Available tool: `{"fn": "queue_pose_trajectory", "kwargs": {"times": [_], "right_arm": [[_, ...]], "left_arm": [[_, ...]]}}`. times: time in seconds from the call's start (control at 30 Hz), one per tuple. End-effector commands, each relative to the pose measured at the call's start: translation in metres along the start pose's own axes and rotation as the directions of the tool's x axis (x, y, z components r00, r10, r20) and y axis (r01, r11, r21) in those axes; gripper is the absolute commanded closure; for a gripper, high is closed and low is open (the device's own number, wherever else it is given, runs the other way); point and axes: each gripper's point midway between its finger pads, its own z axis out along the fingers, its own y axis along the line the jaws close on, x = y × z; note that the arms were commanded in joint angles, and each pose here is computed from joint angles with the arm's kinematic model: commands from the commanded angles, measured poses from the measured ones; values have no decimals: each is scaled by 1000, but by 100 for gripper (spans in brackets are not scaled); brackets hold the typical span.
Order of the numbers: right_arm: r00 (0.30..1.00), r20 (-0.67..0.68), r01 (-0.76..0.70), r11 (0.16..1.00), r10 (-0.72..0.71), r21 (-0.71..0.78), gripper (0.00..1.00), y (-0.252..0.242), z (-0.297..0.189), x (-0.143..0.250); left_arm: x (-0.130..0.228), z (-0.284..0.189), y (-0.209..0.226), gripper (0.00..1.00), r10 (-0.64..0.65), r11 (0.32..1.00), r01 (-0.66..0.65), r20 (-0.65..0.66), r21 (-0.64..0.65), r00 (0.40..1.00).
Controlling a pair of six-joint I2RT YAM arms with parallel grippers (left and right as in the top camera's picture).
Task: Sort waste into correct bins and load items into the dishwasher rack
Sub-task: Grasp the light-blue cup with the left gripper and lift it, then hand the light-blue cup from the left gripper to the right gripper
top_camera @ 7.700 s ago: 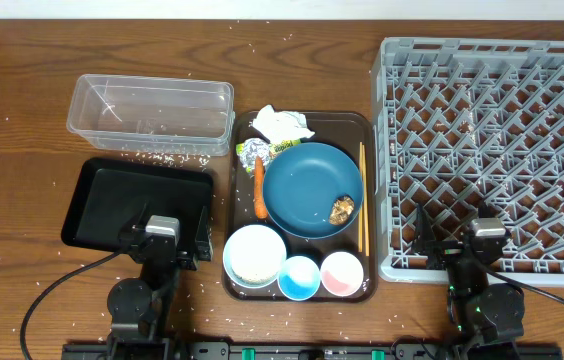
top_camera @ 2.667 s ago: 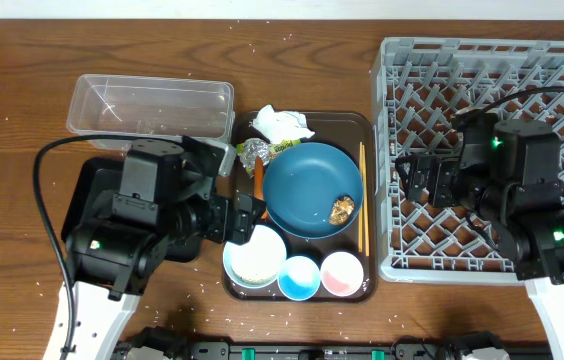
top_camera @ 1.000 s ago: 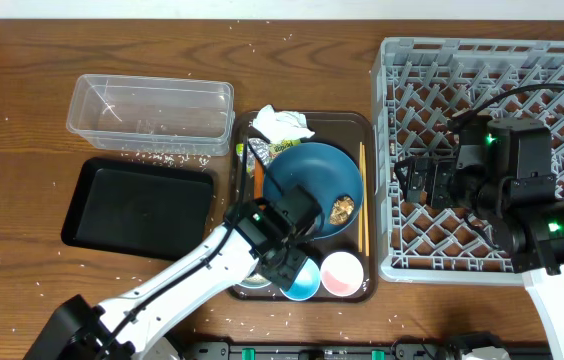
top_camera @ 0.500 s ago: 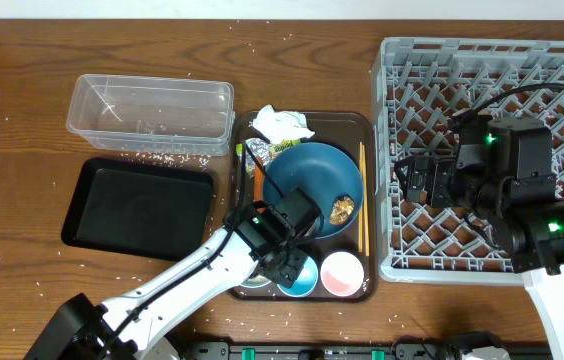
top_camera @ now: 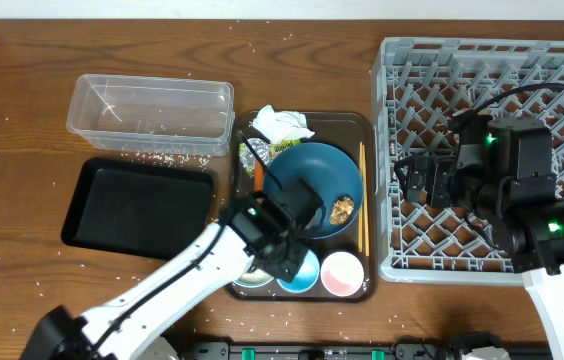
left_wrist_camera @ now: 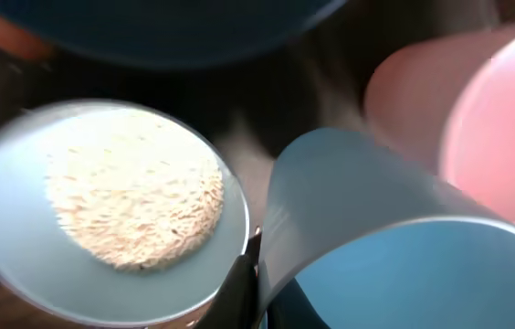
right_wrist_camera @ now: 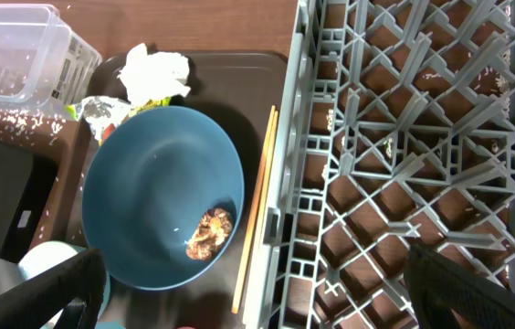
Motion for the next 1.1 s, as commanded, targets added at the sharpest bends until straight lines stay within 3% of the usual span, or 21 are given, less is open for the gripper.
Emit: {"fn": "queue_pose_trajectory", "kwargs": {"times": [0.0,0.17,0.27,0.4,0.53,0.7,0.83,0.9,1.07], "right_arm": [[1000,19,-14,1000,14,10,1,-3,-4,-7],[1000,21,-22,1000,22,4,1,-2,-4,-8],[998,33,-58,998,59,-31,1,4,-4,-12],[998,56,-25,981,36,-194,1,33,-8,-21],[992,104,112,882,-71,-458,2,82,-25,-26],[961,219,275,664,-169,-695,11,132,-61,-29],[946,254,324,613,-202,-720,10,146,-67,-27],[940,263,342,601,-218,-723,1,150,-68,-25],[927,289,376,554,-241,-743,1,162,-74,-22]], "left_arm": [[-21,-34,3,94,-32,999,30,110,19,993],[-49,-72,33,94,-166,986,155,259,63,952],[-72,-91,48,94,-297,943,224,319,247,900],[-99,-131,52,94,-430,778,162,328,607,841],[-106,-172,47,94,-448,584,-4,327,811,832],[-99,-196,28,94,-400,448,-119,318,886,859],[-93,-209,10,94,-344,368,-196,329,909,879],[-91,-215,4,94,-319,338,-229,340,913,885],[-91,-214,-4,94,-294,335,-249,352,909,889]]}}
